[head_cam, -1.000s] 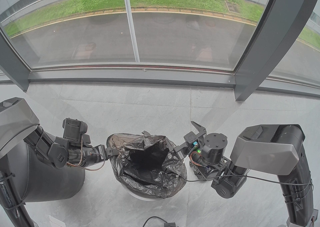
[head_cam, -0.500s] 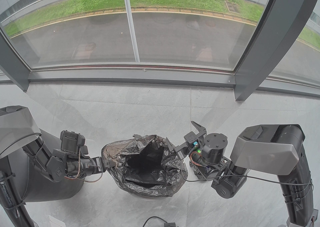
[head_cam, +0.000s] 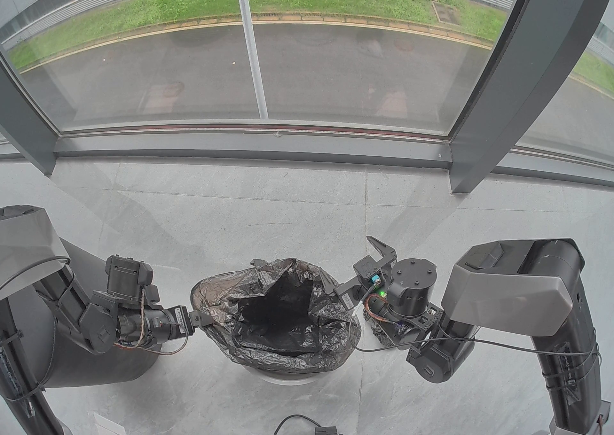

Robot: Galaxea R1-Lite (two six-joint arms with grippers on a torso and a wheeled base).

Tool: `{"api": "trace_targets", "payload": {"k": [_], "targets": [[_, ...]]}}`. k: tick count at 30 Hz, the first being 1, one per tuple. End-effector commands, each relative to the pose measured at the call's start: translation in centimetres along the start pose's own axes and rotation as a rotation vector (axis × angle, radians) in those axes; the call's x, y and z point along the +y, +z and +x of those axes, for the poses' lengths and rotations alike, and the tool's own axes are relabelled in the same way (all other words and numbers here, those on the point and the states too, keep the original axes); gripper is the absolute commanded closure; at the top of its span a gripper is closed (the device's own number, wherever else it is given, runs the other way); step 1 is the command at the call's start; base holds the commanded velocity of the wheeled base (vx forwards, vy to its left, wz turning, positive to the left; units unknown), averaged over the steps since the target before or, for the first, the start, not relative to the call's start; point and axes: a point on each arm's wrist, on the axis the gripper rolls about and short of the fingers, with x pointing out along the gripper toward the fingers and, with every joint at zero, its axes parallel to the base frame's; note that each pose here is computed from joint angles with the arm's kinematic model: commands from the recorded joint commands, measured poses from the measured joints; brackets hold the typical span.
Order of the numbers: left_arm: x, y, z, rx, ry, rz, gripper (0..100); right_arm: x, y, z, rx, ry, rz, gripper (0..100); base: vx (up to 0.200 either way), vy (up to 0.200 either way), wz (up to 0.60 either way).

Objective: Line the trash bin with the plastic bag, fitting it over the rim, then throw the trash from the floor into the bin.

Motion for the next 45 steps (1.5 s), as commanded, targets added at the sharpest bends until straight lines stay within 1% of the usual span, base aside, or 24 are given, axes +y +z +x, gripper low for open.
{"api": "trace_targets", "payload": {"k": [1, 6, 7, 11, 12, 14, 15, 16, 17, 19, 21, 22, 23, 26, 33, 38, 45], "targets": [[-0.7, -0.8, -1.4, 0.003, -0.024, 0.002, 0, 0.7, 0.4, -1.3, 0.016, 0.035, 0.017, 0, 0.0, 0.0, 0.0], [-1.3, -1.4, -2.1, 0.016, -0.065, -0.005, 0, 1.9, 1.9, -4.1, 0.027, 0.103, 0.102, 0, 0.0, 0.0, 0.0], [-1.4, -1.6, -2.3, 0.017, -0.077, -0.008, 0, 2.2, 2.5, -5.2, 0.033, 0.129, 0.134, 0, 0.0, 0.0, 0.0], [-1.6, -1.7, -2.2, 0.016, -0.088, -0.007, 0, 2.9, 3.5, -7.6, 0.05, 0.182, 0.229, 0, 0.0, 0.0, 0.0], [-1.7, -1.7, -2.3, 0.013, -0.089, -0.012, 0, 3.0, 4.2, -8.6, 0.051, 0.211, 0.296, 0, 0.0, 0.0, 0.0], [-1.7, -1.7, -2.3, 0.013, -0.089, -0.014, 0, 3.0, 4.3, -8.8, 0.052, 0.215, 0.306, 0, 0.0, 0.0, 0.0], [-1.7, -1.7, -2.3, 0.012, -0.09, -0.02, 0, 3.0, 4.7, -9.7, 0.058, 0.233, 0.358, 0, 0.0, 0.0, 0.0], [-1.7, -1.6, -2.4, 0.008, -0.092, -0.022, 0, 3.1, 5.0, -10.3, 0.065, 0.252, 0.388, 0, 0.0, 0.0, 0.0], [-1.7, -1.6, -2.4, 0.008, -0.092, -0.024, 0, 3.1, 4.9, -10.4, 0.068, 0.256, 0.391, 0, 0.0, 0.0, 0.0], [-1.7, -1.5, -2.4, 0.005, -0.093, -0.026, 0, 3.6, 4.8, -11.4, 0.09, 0.332, 0.424, 0, 0.0, 0.0, 0.0], [-1.7, -1.5, -2.1, 0.011, -0.093, -0.026, 0, 4.0, 4.4, -11.7, 0.11, 0.401, 0.435, 0, 0.0, 0.0, 0.0], [-1.7, -1.5, -2.1, 0.011, -0.092, -0.028, 0, 4.1, 4.4, -11.7, 0.113, 0.41, 0.437, 0, 0.0, 0.0, 0.0], [-1.6, -1.5, -2.0, 0.015, -0.089, -0.029, 0, 4.6, 4.0, -11.8, 0.13, 0.441, 0.438, 0, 0.0, 0.0, 0.0], [-1.5, -1.7, -1.9, 0.021, -0.085, -0.033, 0, 5.7, 3.1, -11.7, 0.154, 0.475, 0.428, 0, 0.0, 0.0, 0.0], [-1.3, -1.6, -2.2, 0.013, -0.082, -0.04, 0, 9.7, 1.3, -11.0, 0.185, 0.543, 0.389, 0, 0.0, 0.0, 0.0], [-1.3, -1.4, -2.3, 0.005, -0.086, -0.045, 0, 11.1, 0.6, -9.6, 0.18, 0.548, 0.361, 0, 0.0, 0.0, 0.0], [-1.5, -1.2, -2.4, -0.025, -0.105, -0.053, 0, 11.6, 0.1, -8.4, 0.189, 0.539, 0.357, 0, 0.0, 0.0, 0.0]]}}
